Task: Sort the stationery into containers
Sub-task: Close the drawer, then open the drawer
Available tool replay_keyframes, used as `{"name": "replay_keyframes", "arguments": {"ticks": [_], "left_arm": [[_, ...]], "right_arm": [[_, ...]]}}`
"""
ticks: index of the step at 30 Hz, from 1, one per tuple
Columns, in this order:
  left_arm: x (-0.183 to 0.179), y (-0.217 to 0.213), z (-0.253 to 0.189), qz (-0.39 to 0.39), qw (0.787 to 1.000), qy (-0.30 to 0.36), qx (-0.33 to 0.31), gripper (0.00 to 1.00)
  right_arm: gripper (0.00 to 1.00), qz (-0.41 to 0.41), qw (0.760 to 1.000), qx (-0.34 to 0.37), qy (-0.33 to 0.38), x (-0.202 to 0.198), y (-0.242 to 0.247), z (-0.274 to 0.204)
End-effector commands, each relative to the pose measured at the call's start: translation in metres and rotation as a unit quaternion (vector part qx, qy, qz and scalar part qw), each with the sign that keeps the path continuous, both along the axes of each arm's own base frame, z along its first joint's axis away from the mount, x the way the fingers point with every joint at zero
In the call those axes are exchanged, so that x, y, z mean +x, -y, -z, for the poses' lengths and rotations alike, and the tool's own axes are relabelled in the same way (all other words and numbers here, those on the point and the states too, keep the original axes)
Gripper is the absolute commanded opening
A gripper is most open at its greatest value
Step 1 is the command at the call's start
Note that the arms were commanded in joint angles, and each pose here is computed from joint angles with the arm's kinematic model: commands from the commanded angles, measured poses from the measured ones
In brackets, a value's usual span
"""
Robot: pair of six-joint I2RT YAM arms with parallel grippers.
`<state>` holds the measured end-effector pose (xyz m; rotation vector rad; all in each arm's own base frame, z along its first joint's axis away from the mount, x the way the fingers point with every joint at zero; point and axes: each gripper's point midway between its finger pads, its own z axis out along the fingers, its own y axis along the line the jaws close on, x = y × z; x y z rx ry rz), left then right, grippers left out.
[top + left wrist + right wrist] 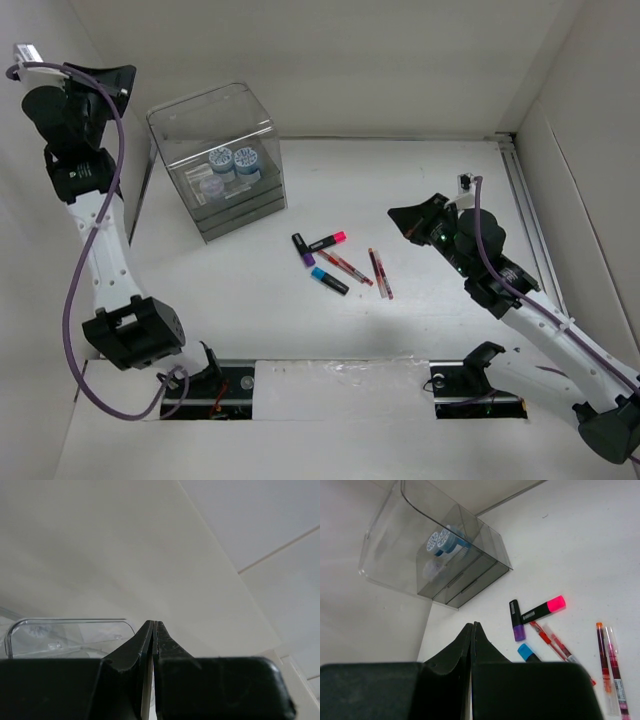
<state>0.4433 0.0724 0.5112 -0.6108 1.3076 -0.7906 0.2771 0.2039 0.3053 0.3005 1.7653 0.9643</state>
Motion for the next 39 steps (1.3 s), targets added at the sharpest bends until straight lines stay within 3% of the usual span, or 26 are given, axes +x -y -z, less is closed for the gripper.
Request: {"name": "replay_keyframes", "arguments": {"ticks": [1,6,9,10,12,13,16,17,26,31,39], "left_arm": [[-0.035,0.017,-0.037,0.007,0.997,0.070,0.037,0.00],[-0.060,0.032,-0.037,0.002,0.995,0.089,0.044,0.00],[-0.076,0.042,-0.023,-0.005,0.995,0.087,0.056,0.00],[-0.073,0.045,0.001,-0.003,0.997,0.068,0.047,0.02],[-0.096,0.058,0.003,0.000,0.995,0.093,0.045,0.03],[-0.093,0.057,0.041,0.002,0.998,0.063,0.028,0.03],[-0.118,0.067,0.066,0.009,0.997,0.068,0.021,0.04],[-0.116,0.066,0.098,0.008,0.999,0.041,0.018,0.06],[-0.159,0.095,0.197,0.055,0.998,-0.002,0.023,0.15],[-0.162,0.095,0.261,0.054,0.997,-0.049,0.024,0.19],[-0.162,0.092,0.296,0.046,0.995,-0.070,0.046,0.26]], "right_arm": [[0.00,-0.004,0.999,0.019,0.032,-0.003,-0.002,-0.026],[0.00,-0.004,1.000,0.013,0.023,0.001,-0.004,-0.019],[0.00,-0.018,1.000,0.006,0.012,0.003,-0.014,-0.012],[0.00,-0.018,1.000,0.001,0.005,0.006,-0.016,-0.006],[0.00,-0.022,1.000,0.002,0.005,0.007,-0.018,-0.008],[0.00,-0.022,1.000,-0.001,0.001,0.008,-0.019,-0.005],[0.00,-0.011,1.000,-0.002,0.002,0.010,-0.018,-0.005],[0.00,-0.011,1.000,-0.002,0.002,0.010,-0.018,-0.005],[0.02,-0.016,1.000,-0.018,-0.020,0.021,-0.030,0.012],[0.12,-0.040,0.998,-0.019,-0.043,0.034,-0.055,0.030],[0.27,-0.091,0.992,0.028,-0.082,0.057,-0.134,0.054]]}}
